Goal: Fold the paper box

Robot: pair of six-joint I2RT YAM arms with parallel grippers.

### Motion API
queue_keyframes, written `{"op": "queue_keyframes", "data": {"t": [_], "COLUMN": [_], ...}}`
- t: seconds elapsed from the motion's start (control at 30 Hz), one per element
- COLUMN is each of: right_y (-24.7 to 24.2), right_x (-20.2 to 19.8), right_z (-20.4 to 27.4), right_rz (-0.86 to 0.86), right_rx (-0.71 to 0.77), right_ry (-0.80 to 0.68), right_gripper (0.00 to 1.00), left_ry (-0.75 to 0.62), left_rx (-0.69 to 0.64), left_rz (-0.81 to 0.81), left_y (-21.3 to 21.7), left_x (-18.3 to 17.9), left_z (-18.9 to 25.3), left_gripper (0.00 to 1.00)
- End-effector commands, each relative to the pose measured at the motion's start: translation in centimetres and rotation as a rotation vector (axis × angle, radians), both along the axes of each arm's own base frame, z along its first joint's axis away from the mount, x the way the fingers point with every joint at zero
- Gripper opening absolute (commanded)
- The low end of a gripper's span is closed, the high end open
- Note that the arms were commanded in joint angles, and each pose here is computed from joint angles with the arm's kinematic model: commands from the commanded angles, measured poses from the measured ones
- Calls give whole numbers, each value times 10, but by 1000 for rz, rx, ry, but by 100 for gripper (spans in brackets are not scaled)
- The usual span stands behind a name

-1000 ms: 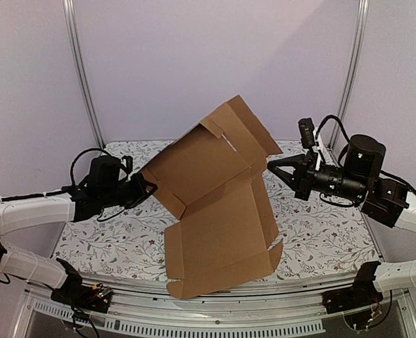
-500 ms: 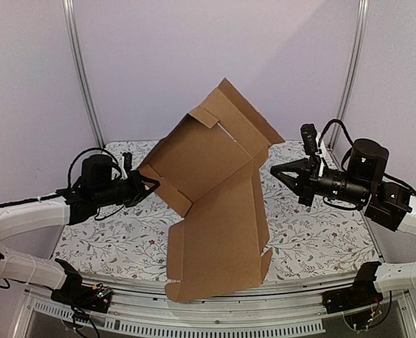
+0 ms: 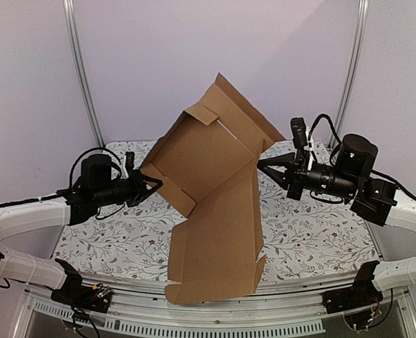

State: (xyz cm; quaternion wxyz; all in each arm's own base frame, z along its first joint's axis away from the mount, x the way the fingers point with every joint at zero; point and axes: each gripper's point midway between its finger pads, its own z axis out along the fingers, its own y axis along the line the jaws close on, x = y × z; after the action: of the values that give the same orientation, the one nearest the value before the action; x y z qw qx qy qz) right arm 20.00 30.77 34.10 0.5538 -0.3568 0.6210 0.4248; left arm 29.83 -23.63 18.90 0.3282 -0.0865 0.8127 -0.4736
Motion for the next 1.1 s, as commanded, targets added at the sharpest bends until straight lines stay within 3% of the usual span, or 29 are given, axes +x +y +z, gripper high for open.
{"op": "queue_keyframes", "data": {"t": [0.0, 0.37, 0.73, 1.07], "right_y": [11, 31, 33, 3], "right_x": [-3, 15, 31, 21], "right_z": [29, 11, -36, -20], "right_rz": [56, 27, -40, -106], "right_rx": [79, 51, -95, -153], "right_ry": [-26, 20, 74, 13], "right_gripper": [0, 0, 0, 0], "left_ry": [0, -2, -15, -7], "left_rx": [-31, -46, -76, -24], "left_rz": [-10, -32, -48, -31], "left_y": [-1, -4, -8, -4], "left_x": [1, -1, -1, 3], "left_z": [1, 1, 9, -3], "left_gripper": [0, 0, 0, 0]}}
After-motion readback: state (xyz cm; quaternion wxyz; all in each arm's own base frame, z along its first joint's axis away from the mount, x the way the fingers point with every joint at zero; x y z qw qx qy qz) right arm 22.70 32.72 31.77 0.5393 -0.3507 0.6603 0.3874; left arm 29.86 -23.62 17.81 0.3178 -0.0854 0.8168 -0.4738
